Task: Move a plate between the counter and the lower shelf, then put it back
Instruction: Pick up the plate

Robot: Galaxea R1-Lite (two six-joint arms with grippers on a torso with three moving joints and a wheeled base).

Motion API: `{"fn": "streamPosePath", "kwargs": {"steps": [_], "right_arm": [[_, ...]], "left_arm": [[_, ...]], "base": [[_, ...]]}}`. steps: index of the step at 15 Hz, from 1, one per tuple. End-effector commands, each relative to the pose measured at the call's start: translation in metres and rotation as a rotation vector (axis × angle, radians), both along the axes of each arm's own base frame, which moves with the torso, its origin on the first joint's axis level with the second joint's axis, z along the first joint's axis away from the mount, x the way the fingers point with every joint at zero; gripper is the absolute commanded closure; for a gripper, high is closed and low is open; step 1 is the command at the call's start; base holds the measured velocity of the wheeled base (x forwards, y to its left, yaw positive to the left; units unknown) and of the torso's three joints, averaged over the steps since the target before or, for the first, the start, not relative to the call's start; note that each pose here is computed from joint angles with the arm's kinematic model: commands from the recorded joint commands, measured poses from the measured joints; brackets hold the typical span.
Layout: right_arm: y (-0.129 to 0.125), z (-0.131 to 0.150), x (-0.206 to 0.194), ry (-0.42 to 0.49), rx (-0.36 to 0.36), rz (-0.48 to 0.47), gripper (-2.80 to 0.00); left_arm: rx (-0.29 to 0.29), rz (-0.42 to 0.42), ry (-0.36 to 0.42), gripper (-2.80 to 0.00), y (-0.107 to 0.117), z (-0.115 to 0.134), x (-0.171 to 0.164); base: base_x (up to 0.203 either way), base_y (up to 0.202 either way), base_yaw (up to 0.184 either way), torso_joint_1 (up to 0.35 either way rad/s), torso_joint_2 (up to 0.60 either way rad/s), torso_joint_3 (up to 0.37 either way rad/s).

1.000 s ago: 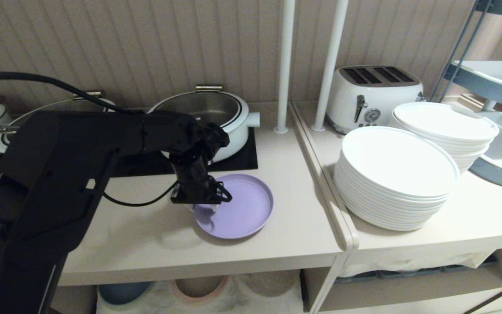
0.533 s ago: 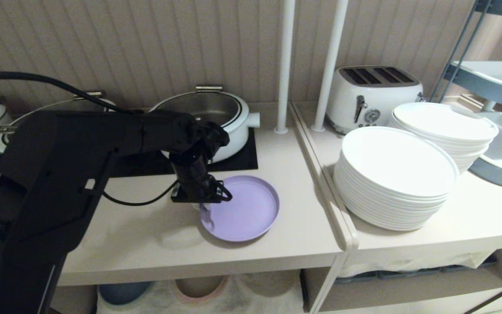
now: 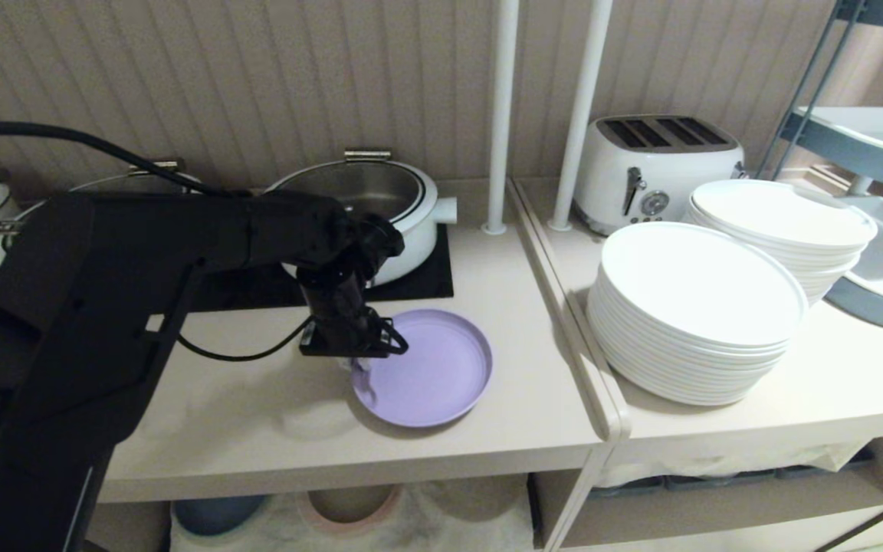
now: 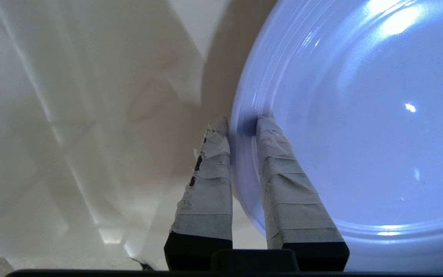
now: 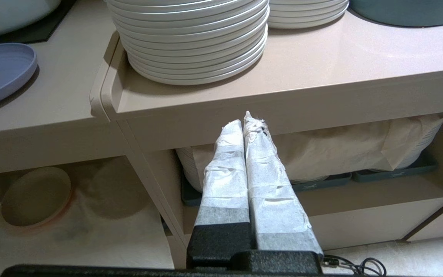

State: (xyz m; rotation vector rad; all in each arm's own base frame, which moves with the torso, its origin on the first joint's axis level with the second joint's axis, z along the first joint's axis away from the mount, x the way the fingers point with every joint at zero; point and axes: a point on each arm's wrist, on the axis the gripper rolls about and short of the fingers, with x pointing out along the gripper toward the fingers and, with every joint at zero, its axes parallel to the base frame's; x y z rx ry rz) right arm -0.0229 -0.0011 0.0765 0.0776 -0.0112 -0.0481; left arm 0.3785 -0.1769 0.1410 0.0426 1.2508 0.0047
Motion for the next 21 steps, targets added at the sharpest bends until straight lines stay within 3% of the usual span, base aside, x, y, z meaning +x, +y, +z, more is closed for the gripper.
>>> {"fn": "streamPosePath", "kwargs": {"steps": [1, 15, 21], "right_arm": [[0.0, 0.0, 0.0, 0.0, 0.001, 0.0, 0.0], [0.0, 0.0, 0.0, -0.001, 0.001, 0.0, 0.0], [0.0, 0.0, 0.0, 0.0, 0.001, 0.0, 0.0]], "left_arm": [[-0.009, 0.002, -0.021, 0.0, 0.002, 0.013, -0.005], [-0.022, 0.063, -0.007, 0.0, 0.015, 0.043, -0.027], [-0.115, 0.147, 0.001, 0.0, 0.024, 0.057, -0.034]], "base": [[0.0, 0.0, 0.0, 0.0, 0.0, 0.0], [0.0, 0.0, 0.0, 0.0, 0.0, 0.0], [0.0, 0.0, 0.0, 0.0, 0.0, 0.0]]}}
